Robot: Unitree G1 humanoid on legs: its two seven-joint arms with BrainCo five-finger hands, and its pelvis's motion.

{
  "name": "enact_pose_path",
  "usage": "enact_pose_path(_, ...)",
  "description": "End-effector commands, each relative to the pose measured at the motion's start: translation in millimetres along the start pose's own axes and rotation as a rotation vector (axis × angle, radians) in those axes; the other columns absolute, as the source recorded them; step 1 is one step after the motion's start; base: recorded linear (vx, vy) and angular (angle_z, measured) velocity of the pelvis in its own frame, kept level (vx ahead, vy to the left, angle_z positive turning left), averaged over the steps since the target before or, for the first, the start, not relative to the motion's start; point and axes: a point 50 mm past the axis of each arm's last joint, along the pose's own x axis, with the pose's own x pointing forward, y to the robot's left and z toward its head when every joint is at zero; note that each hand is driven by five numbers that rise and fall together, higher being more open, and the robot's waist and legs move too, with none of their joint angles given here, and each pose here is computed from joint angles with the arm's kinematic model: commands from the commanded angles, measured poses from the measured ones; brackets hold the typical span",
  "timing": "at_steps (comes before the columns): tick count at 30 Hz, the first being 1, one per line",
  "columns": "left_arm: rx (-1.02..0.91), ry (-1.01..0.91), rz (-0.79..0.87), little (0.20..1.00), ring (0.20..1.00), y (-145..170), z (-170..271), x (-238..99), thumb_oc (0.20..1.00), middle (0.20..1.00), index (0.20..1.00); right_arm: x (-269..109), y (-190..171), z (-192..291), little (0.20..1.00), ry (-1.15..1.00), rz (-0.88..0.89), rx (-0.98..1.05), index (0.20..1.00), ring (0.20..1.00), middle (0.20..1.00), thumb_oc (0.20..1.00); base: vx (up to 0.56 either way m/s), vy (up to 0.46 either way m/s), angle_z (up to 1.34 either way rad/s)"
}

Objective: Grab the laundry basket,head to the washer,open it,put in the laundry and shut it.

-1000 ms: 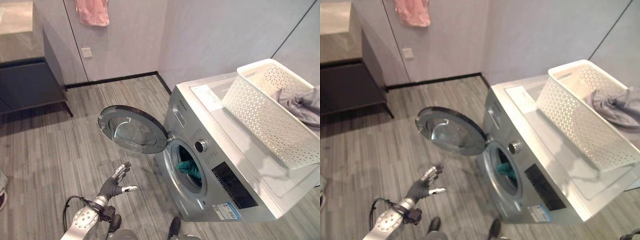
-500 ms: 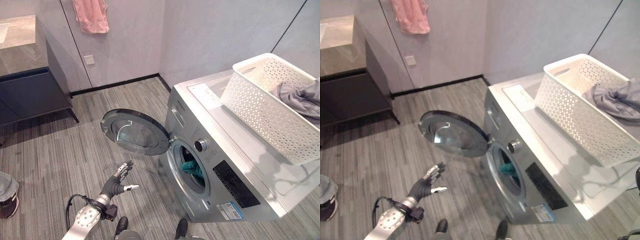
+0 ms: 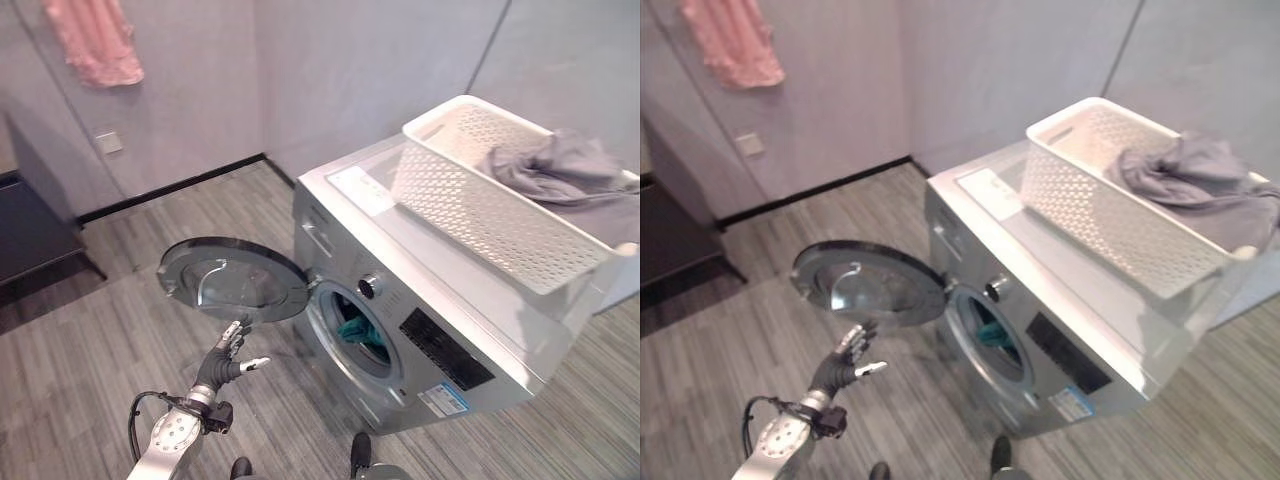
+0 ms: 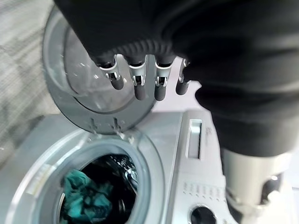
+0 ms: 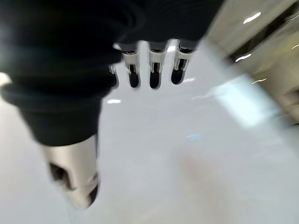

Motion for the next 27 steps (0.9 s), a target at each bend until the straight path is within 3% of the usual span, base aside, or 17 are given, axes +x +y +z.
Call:
enact_pose_path(1,0.081,-0.108,0.003,1.0,1.0,9,19,0,1.0,1.0,1.0,-10,23,11,1.0,-0.063,0.008,0.189,1.0,1.0,1.0,1.0,-0.01,0.065,-0.33)
enact_pose_path(2,0.084,-0.106,0.002,1.0,1.0,9,18,-1,1.0,1.0,1.0,-12,23,10,1.0,-0.06,0.008,0.189,1.0,1.0,1.0,1.0,0.01,0.063,-0.55)
enact_pose_path(8,0.017,-0.082,0.104,1.0,1.0,24,7,-9,1.0,1.0,1.0,-95,42,-55,1.0,0.178,-0.004,0.741,1.0,1.0,1.0,1.0,-0.01,0.059,-0.33)
enact_pose_path(11,-0.021,-0.07,0.146,1.0,1.0,26,0,-15,1.0,1.0,1.0,-138,51,-84,1.0,0.315,-0.009,0.853,1.0,1.0,1.0,1.0,0.0,0.027,-0.07)
enact_pose_path(12,-0.035,-0.068,0.156,1.0,1.0,27,-2,-18,1.0,1.0,1.0,-151,50,-94,1.0,0.357,-0.006,0.849,1.0,1.0,1.0,1.0,0.0,0.0,0.0)
enact_pose_path(13,-0.071,-0.039,0.192,1.0,1.0,29,-13,-30,1.0,1.0,1.0,-196,53,-119,1.0,0.503,0.026,0.78,1.0,1.0,1.0,1.0,0.0,0.0,0.0)
enact_pose_path(15,-0.07,-0.037,0.192,1.0,1.0,29,-14,-31,1.0,1.0,1.0,-197,53,-119,1.0,0.505,0.028,0.778,1.0,1.0,1.0,1.0,0.0,0.006,0.02)
enact_pose_path(20,-0.152,-0.007,0.229,1.0,1.0,25,-26,-35,1.0,1.0,1.0,-270,89,-157,1.0,0.881,0.105,0.836,1.0,1.0,1.0,1.0,-0.03,0.014,-0.1)
enact_pose_path(22,-0.163,-0.009,0.23,1.0,1.0,24,-26,-34,1.0,1.0,1.0,-280,93,-162,1.0,0.934,0.114,0.835,1.0,1.0,1.0,1.0,-0.03,0.017,-0.1)
enact_pose_path(23,-0.115,-0.009,0.278,1.0,1.0,26,-18,-3,1.0,1.0,1.0,-300,177,-131,1.0,1.116,0.412,0.757,1.0,1.0,1.0,1.0,0.0,0.0,0.0)
enact_pose_path(27,-0.155,0.013,0.287,1.0,1.0,19,-24,-4,1.0,1.0,1.0,-311,181,-130,1.0,1.144,0.441,0.739,1.0,1.0,1.0,1.0,0.04,-0.024,-0.41)
